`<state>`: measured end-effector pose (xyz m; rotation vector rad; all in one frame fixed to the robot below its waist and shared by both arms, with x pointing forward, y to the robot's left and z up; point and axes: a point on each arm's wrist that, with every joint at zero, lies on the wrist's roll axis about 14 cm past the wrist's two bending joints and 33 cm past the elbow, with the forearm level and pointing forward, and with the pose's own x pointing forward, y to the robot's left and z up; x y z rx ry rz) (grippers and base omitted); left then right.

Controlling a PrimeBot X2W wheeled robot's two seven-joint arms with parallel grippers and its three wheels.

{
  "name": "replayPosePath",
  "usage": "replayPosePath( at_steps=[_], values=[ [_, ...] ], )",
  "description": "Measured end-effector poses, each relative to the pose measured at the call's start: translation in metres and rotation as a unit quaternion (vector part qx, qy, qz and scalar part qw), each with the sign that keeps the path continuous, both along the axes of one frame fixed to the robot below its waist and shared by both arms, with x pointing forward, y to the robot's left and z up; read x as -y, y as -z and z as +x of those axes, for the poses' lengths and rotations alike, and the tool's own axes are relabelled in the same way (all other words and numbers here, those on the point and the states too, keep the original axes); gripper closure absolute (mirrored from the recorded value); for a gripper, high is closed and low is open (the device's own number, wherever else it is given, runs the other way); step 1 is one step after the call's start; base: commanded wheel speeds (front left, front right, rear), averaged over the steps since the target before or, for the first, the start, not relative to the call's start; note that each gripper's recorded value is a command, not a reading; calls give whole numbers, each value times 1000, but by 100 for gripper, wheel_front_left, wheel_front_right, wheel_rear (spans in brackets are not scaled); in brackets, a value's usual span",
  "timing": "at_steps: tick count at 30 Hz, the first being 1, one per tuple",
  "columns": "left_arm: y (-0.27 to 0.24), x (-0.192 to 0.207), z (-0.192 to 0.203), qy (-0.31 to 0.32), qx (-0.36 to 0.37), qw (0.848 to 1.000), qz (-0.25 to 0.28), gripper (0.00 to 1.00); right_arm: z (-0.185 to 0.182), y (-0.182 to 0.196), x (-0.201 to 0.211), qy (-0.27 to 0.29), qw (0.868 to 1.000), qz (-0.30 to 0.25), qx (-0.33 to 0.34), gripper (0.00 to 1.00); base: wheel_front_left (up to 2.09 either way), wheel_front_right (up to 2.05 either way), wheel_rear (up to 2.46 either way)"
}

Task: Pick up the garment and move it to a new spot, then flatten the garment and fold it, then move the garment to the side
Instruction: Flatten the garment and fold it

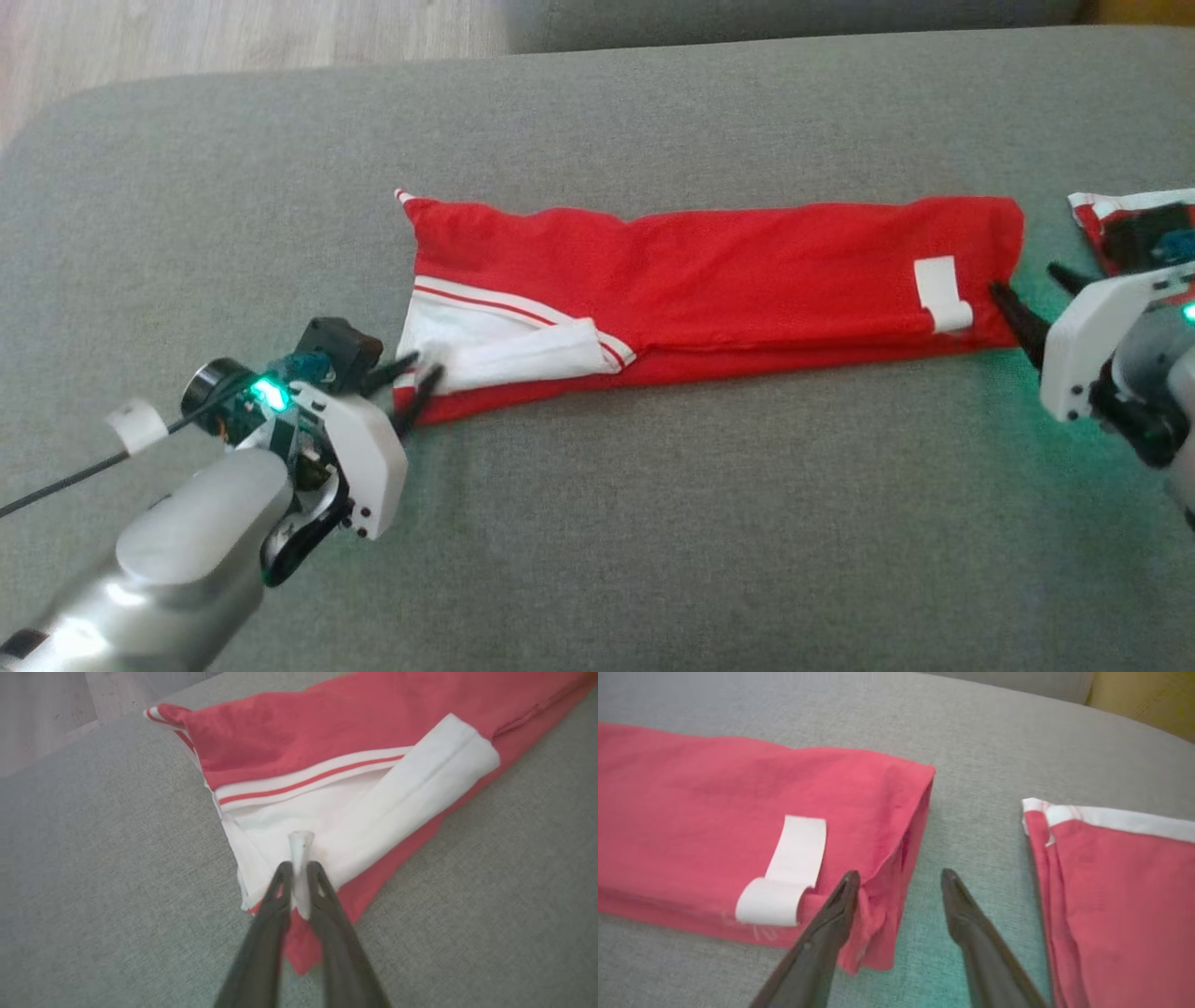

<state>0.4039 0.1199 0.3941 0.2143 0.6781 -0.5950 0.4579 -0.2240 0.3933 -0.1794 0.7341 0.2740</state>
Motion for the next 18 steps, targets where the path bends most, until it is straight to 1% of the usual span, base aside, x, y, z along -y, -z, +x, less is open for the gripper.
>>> replayPosePath(
  at_steps=[3, 6, 7, 9, 11, 12, 14, 16, 18],
  values=[
    [-10, 2, 5, -11, 17, 1000, -17, 0, 10, -17, 3, 17, 999, 17, 37, 0, 0, 0, 0],
    [-33, 0, 18, -42, 68, 996, -49, 0, 21, -40, 0, 44, 993, 59, 89, 0, 0, 0, 0],
    [-33, 0, 18, -42, 68, 996, -49, 0, 21, -40, 0, 44, 993, 59, 89, 0, 0, 0, 0],
    [-54, -3, 30, -64, 113, 989, -71, 0, 28, -59, -3, 58, 985, 89, 133, 0, 0, 0, 0],
    [-81, -7, 41, -96, 164, 976, -107, 0, 34, -80, -6, 66, 974, 114, 183, 0, 0, 0, 0],
    [-109, -10, 50, -128, 212, 957, -152, 0, 39, -107, -11, 72, 956, 145, 246, 0, 0, 0, 0],
    [-134, -10, 52, -162, 245, 932, -212, 0, 42, -132, -18, 74, 937, 172, 295, 0, 0, 0, 0],
    [-146, -14, 50, -190, 262, 915, -243, 0, 42, -152, -25, 74, 922, 192, 328, 0, 0, 0, 0],
    [-150, -22, 46, -222, 270, 901, -258, 0, 40, -168, -29, 71, 911, 198, 355, 0, 0, 0, 0]
  ],
)
